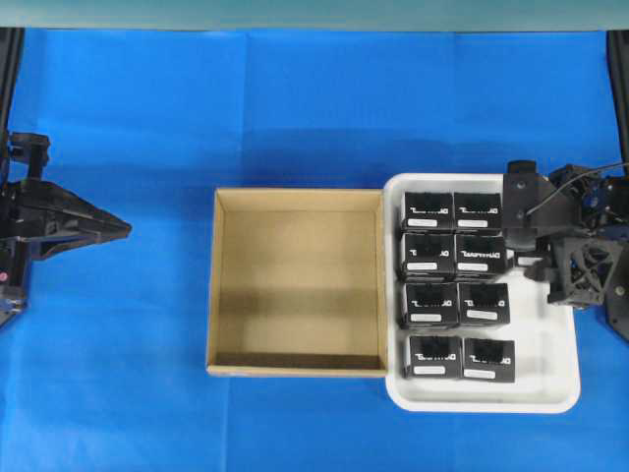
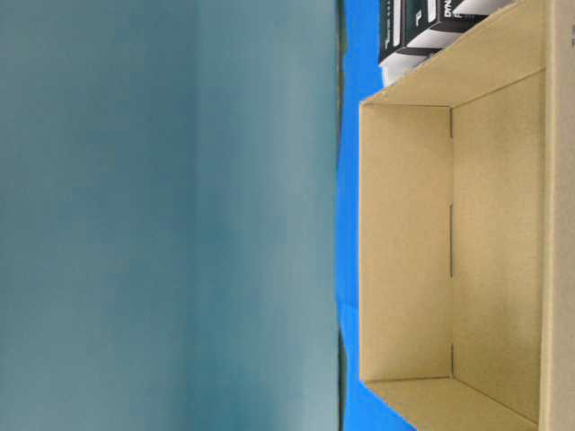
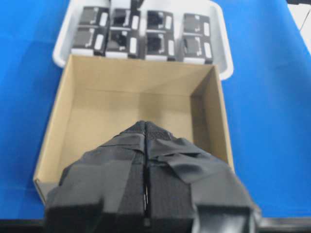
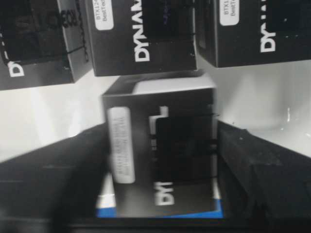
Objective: Pick the box from inside the cardboard box.
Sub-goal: 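Carry the held black box right, beside the white tray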
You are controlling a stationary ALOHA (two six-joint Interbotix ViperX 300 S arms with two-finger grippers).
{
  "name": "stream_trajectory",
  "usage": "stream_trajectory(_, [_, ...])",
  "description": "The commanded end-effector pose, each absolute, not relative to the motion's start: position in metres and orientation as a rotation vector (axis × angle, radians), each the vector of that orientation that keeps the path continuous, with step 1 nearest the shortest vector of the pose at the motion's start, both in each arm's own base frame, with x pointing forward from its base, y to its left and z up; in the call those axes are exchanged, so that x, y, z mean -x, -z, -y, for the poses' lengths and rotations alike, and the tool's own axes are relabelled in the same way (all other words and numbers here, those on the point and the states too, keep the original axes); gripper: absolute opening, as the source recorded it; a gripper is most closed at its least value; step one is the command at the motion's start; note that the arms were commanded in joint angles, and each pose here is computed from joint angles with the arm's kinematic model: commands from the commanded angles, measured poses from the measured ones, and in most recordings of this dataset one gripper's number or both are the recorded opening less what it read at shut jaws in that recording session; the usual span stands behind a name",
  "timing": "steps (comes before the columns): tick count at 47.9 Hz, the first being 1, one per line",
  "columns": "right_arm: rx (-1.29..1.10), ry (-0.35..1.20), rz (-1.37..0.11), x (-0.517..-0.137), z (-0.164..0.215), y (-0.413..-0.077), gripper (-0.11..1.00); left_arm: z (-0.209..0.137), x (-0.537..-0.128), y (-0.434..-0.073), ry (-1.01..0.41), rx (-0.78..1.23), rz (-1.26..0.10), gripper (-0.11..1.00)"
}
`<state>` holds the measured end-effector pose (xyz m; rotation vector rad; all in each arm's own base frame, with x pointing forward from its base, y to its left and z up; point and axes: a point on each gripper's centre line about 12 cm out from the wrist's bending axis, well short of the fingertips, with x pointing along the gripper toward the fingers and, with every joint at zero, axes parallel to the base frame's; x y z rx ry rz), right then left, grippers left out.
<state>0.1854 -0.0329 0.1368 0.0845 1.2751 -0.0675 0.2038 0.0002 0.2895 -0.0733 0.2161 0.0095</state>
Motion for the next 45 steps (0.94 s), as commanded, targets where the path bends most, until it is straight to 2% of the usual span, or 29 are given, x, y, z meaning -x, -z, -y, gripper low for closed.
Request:
stream_trajectory(1, [-0.083,0.068,-1.274,-0.188,0.033,-0.137,0.82,0.002,-0.206,-0.293,0.0,0.069,-0.207,-0.07])
stream_trajectory(3, [-0.082,0.068,-1.277,-0.189,0.034,-0.137,0.9,0.002,-0.206,-0.293,0.002,0.069,-0.21,-0.07])
stream_trajectory(6, [-0.082,0.066,-1.285,-0.189,0.034,-0.136,0.95,0.002,-0.207,-0.292,0.003,0.07,-0.213,-0.07])
stream_trajectory(27, [-0.076,0.068,-1.262,-0.194,0.035,-0.143,0.94,0.002,-0.207,-0.291,0.003,0.069,-0.217,-0.07])
stream_trajectory(36, [-0.079,0.073,-1.232,-0.197,0.035,-0.168,0.97,0.002,-0.207,-0.291,0.003,0.067,-0.215,-0.07])
stream_trajectory(45, [-0.069,0.084,-1.091,-0.198,0.035,-0.213,0.98,0.002,-0.207,-0.292,0.003,0.069,-0.213,-0.07])
